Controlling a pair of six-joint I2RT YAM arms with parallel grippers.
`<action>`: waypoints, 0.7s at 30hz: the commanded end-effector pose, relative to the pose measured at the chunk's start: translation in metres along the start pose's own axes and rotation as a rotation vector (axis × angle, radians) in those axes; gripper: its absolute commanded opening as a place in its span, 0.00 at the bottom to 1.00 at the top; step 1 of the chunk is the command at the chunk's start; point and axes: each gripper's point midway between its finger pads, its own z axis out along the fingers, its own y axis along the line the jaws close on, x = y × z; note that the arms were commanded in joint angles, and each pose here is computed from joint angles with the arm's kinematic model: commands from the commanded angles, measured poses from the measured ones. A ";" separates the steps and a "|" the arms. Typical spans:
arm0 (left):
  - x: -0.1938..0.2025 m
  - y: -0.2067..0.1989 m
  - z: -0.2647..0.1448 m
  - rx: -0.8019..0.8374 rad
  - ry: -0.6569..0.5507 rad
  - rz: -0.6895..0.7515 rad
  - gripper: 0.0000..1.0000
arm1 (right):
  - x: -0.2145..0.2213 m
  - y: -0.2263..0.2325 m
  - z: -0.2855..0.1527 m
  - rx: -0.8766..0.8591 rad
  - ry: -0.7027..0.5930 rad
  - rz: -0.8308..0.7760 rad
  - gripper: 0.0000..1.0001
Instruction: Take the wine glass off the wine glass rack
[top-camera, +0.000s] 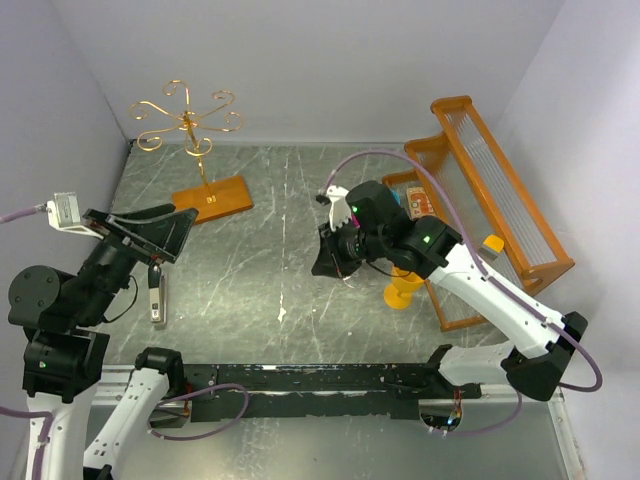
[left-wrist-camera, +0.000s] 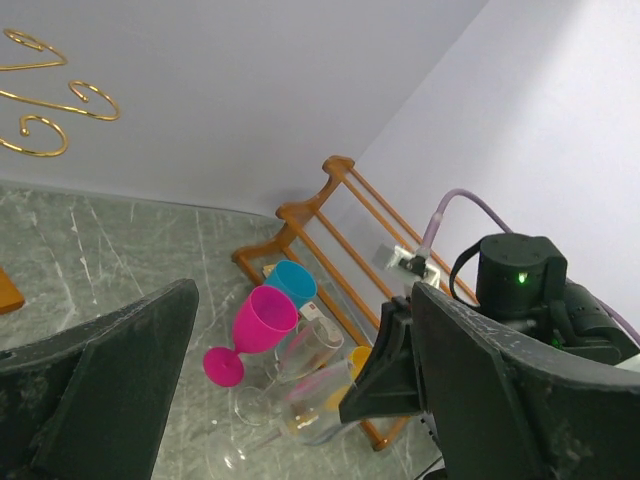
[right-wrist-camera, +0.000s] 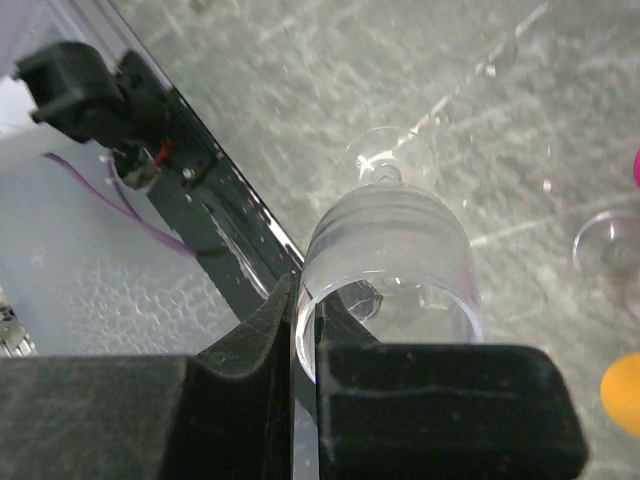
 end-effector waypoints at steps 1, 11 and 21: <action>-0.002 -0.007 -0.003 0.039 -0.008 0.041 0.98 | 0.035 -0.016 -0.009 0.162 0.094 0.053 0.00; 0.001 0.000 -0.010 -0.005 0.008 0.085 0.98 | 0.079 -0.071 -0.021 0.518 0.201 0.199 0.00; -0.019 -0.005 -0.025 -0.051 -0.026 0.181 0.98 | 0.087 -0.089 0.001 0.591 0.188 0.254 0.00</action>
